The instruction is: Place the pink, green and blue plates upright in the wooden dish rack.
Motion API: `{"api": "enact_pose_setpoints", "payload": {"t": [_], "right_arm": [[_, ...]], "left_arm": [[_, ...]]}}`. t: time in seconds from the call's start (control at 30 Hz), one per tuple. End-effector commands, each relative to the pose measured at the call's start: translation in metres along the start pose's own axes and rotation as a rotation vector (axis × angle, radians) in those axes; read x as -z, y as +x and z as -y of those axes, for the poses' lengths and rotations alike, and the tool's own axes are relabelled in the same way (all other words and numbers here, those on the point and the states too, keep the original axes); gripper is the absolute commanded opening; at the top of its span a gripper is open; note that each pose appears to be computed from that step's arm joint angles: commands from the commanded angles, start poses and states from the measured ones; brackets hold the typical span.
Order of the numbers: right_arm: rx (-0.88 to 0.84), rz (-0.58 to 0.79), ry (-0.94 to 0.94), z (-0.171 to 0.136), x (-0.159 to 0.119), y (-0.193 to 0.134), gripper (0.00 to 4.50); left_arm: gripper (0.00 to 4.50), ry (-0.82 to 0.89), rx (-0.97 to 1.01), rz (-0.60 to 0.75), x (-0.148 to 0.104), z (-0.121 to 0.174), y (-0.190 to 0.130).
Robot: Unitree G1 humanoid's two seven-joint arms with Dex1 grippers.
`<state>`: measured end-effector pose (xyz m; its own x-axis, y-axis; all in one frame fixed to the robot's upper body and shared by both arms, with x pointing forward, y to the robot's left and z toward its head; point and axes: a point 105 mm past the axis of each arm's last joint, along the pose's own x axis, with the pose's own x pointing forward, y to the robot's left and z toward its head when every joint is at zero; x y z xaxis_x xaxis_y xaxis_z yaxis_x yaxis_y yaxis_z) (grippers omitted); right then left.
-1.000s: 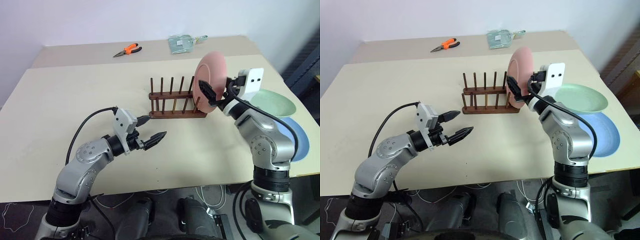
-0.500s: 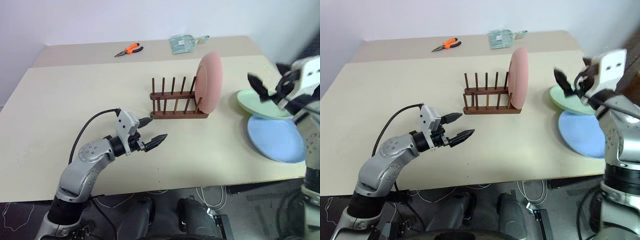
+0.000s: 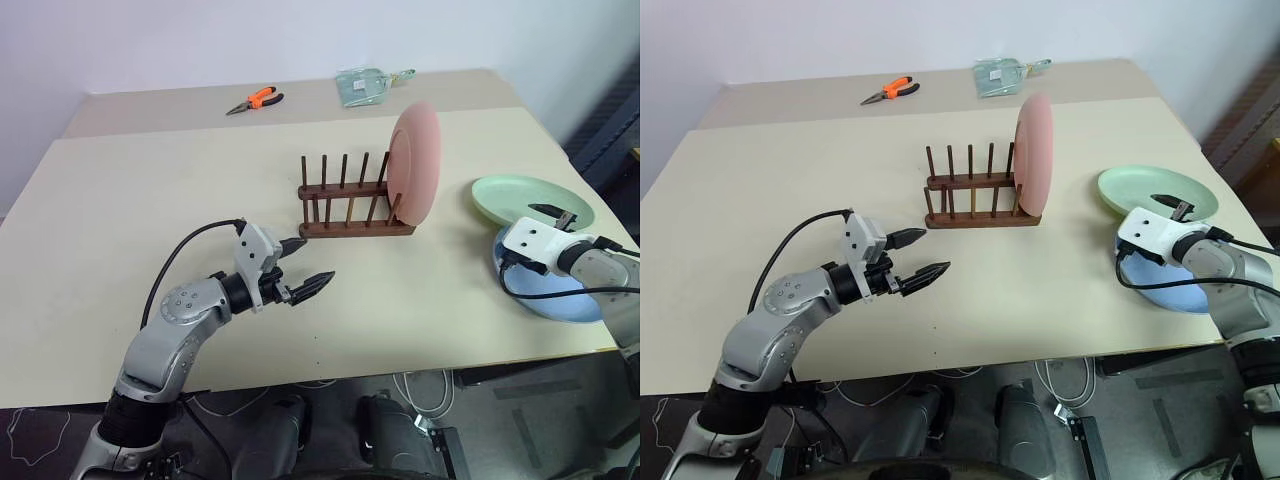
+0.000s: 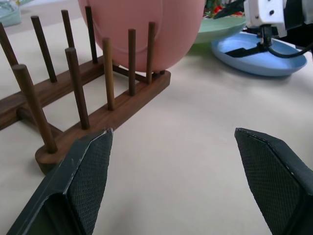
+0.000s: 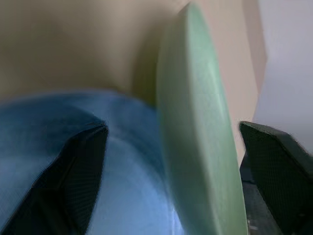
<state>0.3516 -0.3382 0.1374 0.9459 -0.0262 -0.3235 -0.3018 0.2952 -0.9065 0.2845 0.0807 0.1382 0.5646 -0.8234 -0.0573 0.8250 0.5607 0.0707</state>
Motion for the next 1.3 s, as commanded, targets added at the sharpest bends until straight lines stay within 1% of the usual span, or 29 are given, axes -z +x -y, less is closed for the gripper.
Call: {"api": "enact_pose_setpoints", "payload": {"t": [0.03,0.13,0.17,0.2,0.27,0.33,0.37,0.4,0.43,0.47,0.5,0.53,0.57,0.6,0.63,0.7,0.73,0.77,0.83,0.9,1.0,1.13,1.23,1.3], "right_arm": [[0.063,-0.001,-0.061,0.014,-0.001,0.002,2.18],[0.124,0.017,-0.094,0.027,-0.008,0.001,0.66],[0.143,0.023,-0.106,0.031,-0.011,0.001,0.08],[0.191,0.061,-0.093,0.042,-0.021,-0.002,0.08],[0.336,0.185,0.026,0.075,-0.053,-0.014,0.08],[0.429,0.275,0.124,0.096,-0.072,-0.025,0.08],[0.499,0.366,0.241,0.113,-0.088,-0.035,0.08],[0.539,0.428,0.323,0.124,-0.098,-0.043,0.08],[0.606,0.573,0.505,0.145,-0.118,-0.061,0.08],[0.634,0.674,0.624,0.157,-0.130,-0.074,0.08],[0.612,0.809,0.767,0.166,-0.146,-0.087,0.08],[0.557,0.947,0.888,0.170,-0.164,-0.100,0.08],[0.477,1.054,0.973,0.170,-0.178,-0.110,0.08],[0.414,1.121,1.025,0.169,-0.188,-0.117,0.08],[0.314,1.213,1.115,0.165,-0.201,-0.126,0.08],[0.118,1.354,1.246,0.154,-0.225,-0.141,0.08],[0.035,1.395,1.300,0.148,-0.234,-0.146,0.08],[-0.034,1.409,1.348,0.140,-0.242,-0.147,0.08],[-0.134,1.393,1.424,0.126,-0.254,-0.145,0.08],[-0.213,1.342,1.449,0.107,-0.266,-0.140,0.08],[-0.284,1.265,1.498,0.085,-0.276,-0.130,0.08],[-0.293,1.109,1.514,0.057,-0.283,-0.109,0.08],[-0.252,1.005,1.495,0.044,-0.281,-0.093,0.08],[-0.232,0.966,1.487,0.040,-0.280,-0.087,0.08]], "left_arm": [[4.10,0.047,0.007,0.031,-0.011,0.006,-0.001],[4.10,0.049,0.003,0.026,-0.010,0.005,-0.002],[4.10,0.049,0.003,0.026,-0.010,0.005,-0.002],[4.10,0.051,0.002,0.025,-0.010,0.004,-0.002],[4.10,0.055,-0.005,0.025,-0.010,0.002,-0.003],[4.10,0.058,-0.012,0.026,-0.010,0.000,-0.003],[4.10,0.059,-0.022,0.028,-0.011,-0.002,-0.003],[4.10,0.059,-0.028,0.030,-0.010,-0.004,-0.003],[4.10,0.067,-0.053,0.037,-0.011,-0.009,-0.003],[4.10,0.073,-0.070,0.043,-0.012,-0.013,-0.003],[4.10,0.082,-0.098,0.050,-0.013,-0.019,-0.004],[4.10,0.085,-0.123,0.056,-0.014,-0.024,-0.005],[4.10,0.092,-0.144,0.062,-0.015,-0.030,-0.006],[4.10,0.097,-0.158,0.066,-0.016,-0.033,-0.007],[4.10,0.102,-0.180,0.068,-0.016,-0.039,-0.009],[4.10,0.114,-0.208,0.065,-0.015,-0.046,-0.013],[4.10,0.119,-0.215,0.063,-0.015,-0.048,-0.015],[4.10,0.121,-0.219,0.063,-0.015,-0.048,-0.016],[4.10,0.121,-0.225,0.065,-0.015,-0.049,-0.018],[4.10,0.121,-0.232,0.070,-0.015,-0.049,-0.020],[4.10,0.115,-0.243,0.078,-0.016,-0.049,-0.022],[4.10,0.110,-0.237,0.085,-0.017,-0.046,-0.025],[4.10,0.106,-0.234,0.082,-0.017,-0.045,-0.026],[4.10,0.103,-0.232,0.081,-0.017,-0.044,-0.027]]}}
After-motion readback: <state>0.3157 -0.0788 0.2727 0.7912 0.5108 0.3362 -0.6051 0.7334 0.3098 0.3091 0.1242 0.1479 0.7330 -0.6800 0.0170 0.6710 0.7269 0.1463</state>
